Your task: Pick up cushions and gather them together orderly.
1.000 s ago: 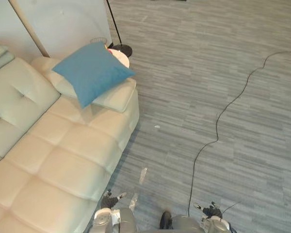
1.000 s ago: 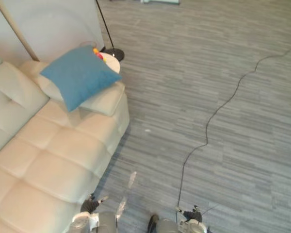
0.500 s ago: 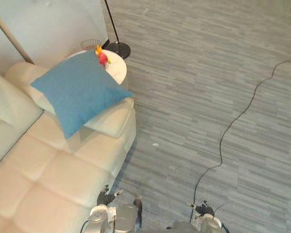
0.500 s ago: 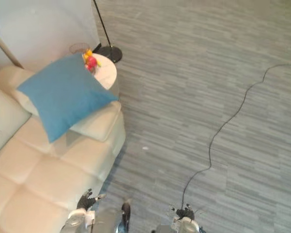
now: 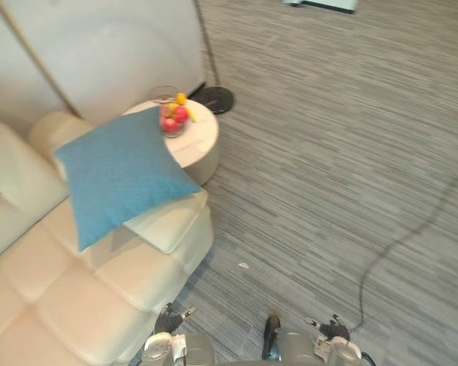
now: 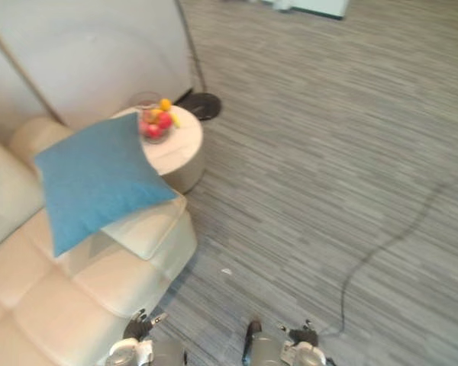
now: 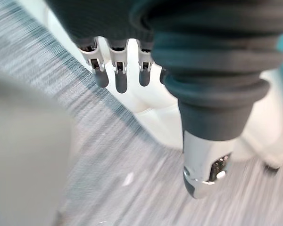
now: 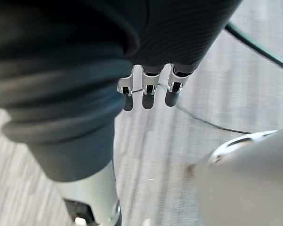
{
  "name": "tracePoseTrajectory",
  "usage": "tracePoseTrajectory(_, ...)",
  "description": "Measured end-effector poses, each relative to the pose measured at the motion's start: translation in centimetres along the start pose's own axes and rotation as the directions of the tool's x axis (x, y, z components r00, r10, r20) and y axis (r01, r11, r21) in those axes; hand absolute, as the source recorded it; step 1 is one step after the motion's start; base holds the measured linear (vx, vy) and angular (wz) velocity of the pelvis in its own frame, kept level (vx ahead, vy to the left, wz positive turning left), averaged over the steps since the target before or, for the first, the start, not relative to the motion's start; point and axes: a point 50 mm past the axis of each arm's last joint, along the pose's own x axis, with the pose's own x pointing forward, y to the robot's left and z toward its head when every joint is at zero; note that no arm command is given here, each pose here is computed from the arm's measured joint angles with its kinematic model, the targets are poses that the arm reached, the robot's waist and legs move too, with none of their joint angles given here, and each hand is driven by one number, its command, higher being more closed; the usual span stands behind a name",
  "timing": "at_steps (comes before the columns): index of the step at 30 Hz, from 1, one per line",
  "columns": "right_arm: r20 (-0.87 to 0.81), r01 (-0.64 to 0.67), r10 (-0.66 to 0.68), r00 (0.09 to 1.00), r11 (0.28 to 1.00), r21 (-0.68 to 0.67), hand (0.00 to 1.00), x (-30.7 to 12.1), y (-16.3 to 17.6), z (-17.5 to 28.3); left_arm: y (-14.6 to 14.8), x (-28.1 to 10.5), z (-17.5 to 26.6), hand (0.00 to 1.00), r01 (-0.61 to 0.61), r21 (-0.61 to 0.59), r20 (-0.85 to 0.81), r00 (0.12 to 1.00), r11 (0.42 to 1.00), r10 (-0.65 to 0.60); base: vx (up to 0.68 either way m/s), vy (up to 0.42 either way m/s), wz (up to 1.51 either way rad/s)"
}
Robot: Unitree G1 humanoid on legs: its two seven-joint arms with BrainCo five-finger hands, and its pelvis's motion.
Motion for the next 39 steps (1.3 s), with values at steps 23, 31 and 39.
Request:
tracePoseTrajectory(23, -0.039, -0.015, 0.016, 0.999, 1.000, 0.014, 0.00, -0.3, 0.2, -1.3, 0.9, 0.3, 0.3, 0.00, 0.016, 0.100, 0.000, 1.000, 0.995, -0.016, 0.27, -0.008, 0.63)
tracePoseTrajectory(31, -0.039, 0.016, -0.012, 0.999, 0.996, 0.085, 0.00, -0.7, -0.5, -1.9, -1.5, 0.0, -0.3, 0.00, 0.052, 0.040, -0.016, 0.999, 0.998, -0.052, 0.21, -0.222, 0.84)
tracePoseTrajectory(39, -0.011, 0.002, 0.000, 1.000, 0.988, 0.156, 0.00, -1.1, 0.3, -1.5, -3.7, 0.2, 1.3, 0.00, 0.109, 0.032, 0.031, 0.993, 0.994, -0.110, 0.01, -0.047, 0.69)
